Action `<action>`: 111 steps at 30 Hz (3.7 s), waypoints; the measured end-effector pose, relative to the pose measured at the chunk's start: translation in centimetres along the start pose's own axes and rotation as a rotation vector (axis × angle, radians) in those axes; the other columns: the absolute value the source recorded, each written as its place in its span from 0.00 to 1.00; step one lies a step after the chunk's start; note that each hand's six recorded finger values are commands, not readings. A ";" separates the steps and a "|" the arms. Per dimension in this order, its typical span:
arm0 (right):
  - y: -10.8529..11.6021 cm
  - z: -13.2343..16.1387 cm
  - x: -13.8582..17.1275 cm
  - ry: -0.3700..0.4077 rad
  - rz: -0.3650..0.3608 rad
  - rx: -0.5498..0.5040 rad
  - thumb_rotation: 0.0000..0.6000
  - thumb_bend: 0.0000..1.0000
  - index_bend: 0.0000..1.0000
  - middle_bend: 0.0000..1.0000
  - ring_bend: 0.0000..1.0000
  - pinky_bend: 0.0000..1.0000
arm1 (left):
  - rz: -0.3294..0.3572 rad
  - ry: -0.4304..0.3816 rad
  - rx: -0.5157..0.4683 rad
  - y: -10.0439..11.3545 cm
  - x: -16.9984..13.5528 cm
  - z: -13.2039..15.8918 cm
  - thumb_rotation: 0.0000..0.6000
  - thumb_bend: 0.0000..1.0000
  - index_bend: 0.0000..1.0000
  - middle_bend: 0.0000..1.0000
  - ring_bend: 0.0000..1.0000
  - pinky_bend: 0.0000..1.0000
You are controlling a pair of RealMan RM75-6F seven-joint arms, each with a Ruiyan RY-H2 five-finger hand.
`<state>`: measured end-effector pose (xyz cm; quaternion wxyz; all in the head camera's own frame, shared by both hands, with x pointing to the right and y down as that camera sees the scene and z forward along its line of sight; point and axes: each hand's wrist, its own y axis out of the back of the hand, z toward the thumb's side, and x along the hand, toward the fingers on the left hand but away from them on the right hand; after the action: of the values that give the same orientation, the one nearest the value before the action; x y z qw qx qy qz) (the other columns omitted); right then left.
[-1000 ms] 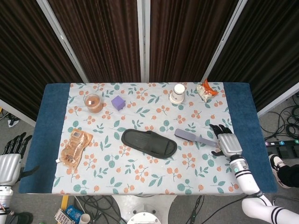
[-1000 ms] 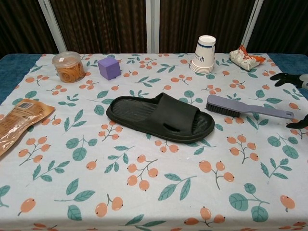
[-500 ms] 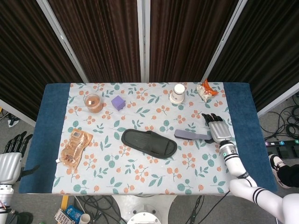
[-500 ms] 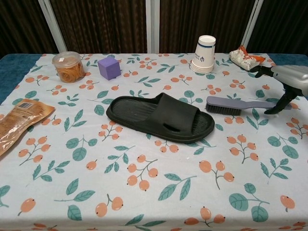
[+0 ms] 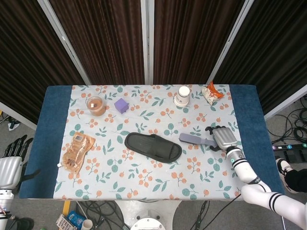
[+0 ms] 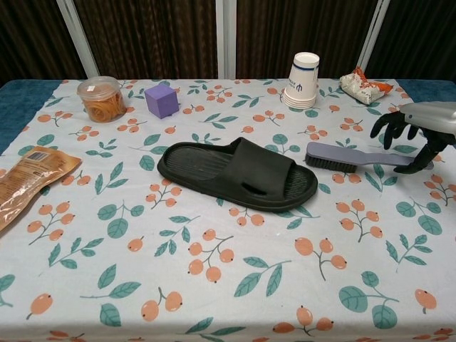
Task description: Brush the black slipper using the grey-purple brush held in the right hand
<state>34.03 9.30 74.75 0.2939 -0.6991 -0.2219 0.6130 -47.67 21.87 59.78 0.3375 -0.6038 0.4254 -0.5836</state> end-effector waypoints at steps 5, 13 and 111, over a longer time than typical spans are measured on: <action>-0.8 0.1 -0.2 -0.014 0.043 -0.014 1.00 0.18 0.37 0.41 0.31 0.35 | -0.003 0.003 -0.004 -0.2 -0.2 -0.2 1.00 0.18 0.14 0.13 0.02 0.11; -1.0 0.8 -0.3 -0.010 0.058 -0.058 1.00 0.18 0.44 0.44 0.38 0.41 | -0.005 0.006 -0.008 -0.2 -0.1 -0.1 1.00 0.18 0.14 0.13 0.02 0.11; 7.4 7.8 0.0 0.237 -0.041 0.071 1.00 0.68 1.00 1.00 1.00 1.00 | -0.551 -0.626 -0.005 -14.0 19.1 29.6 1.00 0.15 0.13 0.10 0.02 0.11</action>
<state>26.00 5.05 69.11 0.3553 -0.7511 -0.1778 0.5272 -17.44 7.64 77.67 0.2803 -0.8441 0.1259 -0.4394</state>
